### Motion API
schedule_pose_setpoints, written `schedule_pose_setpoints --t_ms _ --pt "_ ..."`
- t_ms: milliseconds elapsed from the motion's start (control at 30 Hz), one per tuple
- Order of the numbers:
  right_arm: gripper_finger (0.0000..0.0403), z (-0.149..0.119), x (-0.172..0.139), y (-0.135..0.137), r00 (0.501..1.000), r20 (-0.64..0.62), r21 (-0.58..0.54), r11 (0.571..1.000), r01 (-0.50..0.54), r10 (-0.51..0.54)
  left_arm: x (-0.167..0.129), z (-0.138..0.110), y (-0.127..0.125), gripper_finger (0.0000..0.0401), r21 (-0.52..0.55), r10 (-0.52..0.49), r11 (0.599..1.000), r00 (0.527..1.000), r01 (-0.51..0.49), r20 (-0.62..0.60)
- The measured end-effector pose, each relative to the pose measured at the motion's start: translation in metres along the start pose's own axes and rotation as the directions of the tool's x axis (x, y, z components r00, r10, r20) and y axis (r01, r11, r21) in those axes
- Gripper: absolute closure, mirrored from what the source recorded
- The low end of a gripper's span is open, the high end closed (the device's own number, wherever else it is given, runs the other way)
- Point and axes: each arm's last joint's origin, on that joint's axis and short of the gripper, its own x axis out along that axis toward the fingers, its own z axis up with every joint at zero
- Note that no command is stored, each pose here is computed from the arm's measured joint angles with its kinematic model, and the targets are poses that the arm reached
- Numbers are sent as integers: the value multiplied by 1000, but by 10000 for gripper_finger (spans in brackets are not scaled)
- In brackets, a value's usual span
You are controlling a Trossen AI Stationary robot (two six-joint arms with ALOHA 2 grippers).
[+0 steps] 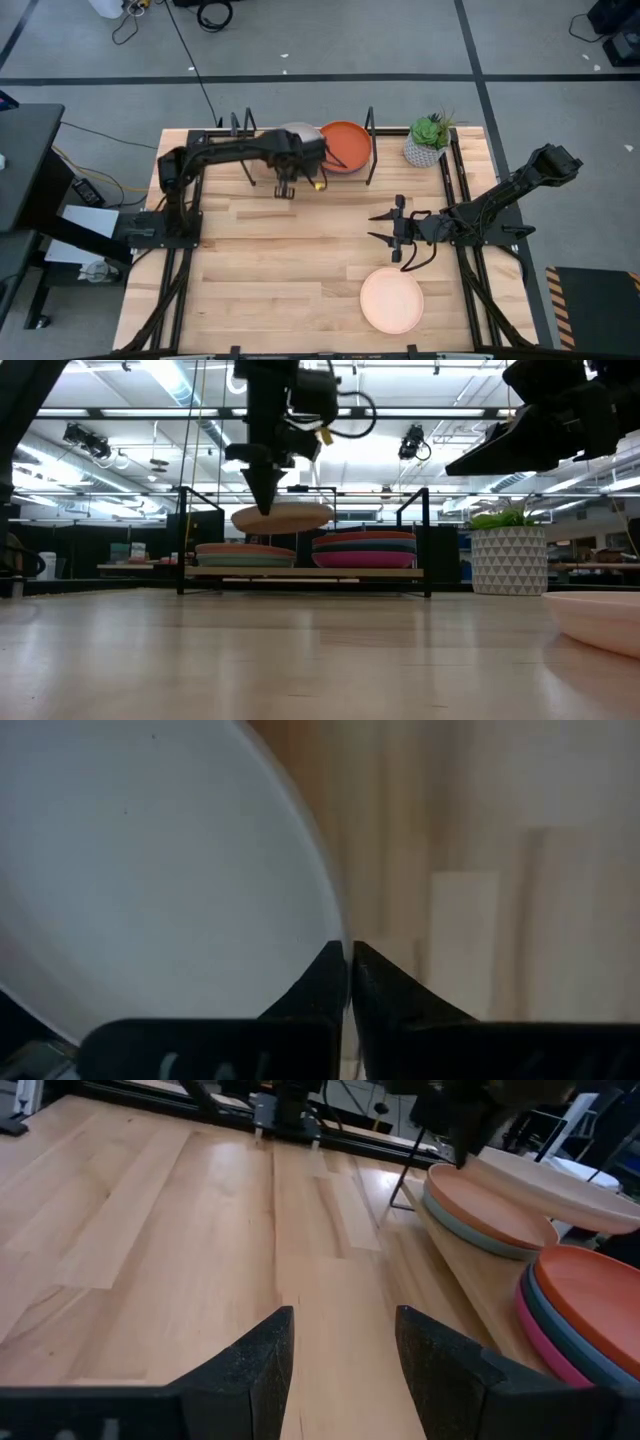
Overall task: Place and stack plates onto a shelf
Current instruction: Stack the gray plate on top of the brown plate on the shelf
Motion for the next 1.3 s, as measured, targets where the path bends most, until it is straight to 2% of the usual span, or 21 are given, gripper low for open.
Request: schedule_pose_setpoints --t_ms 200,433,667,767,967,1133,1300 --pt "220 0 0 0 1000 4 -14 1000 7 -7 11 -19 32 384 -105 -89 991 996 87 -15" --pt "220 0 0 -1 999 -4 -45 998 42 -43 13 -31 34 383 -200 -153 971 984 133 -87" --pt "220 0 0 -1 999 -4 -43 998 42 -42 13 -33 33 383 -218 -163 966 981 137 -106" --pt "220 0 0 -1 999 -4 -43 998 42 -42 27 -34 31 383 -211 -162 968 981 136 -110" --pt "220 0 0 -1 999 -5 -70 997 41 -42 53 -48 24 383 -180 -156 977 963 117 -221" --pt "220 0 0 -1 999 2 -82 996 43 -43 58 -46 24 382 -189 -145 976 972 109 -184" --pt "220 0 0 -1 999 1 -96 995 42 -42 60 -40 27 364 -197 -129 975 984 103 -121"
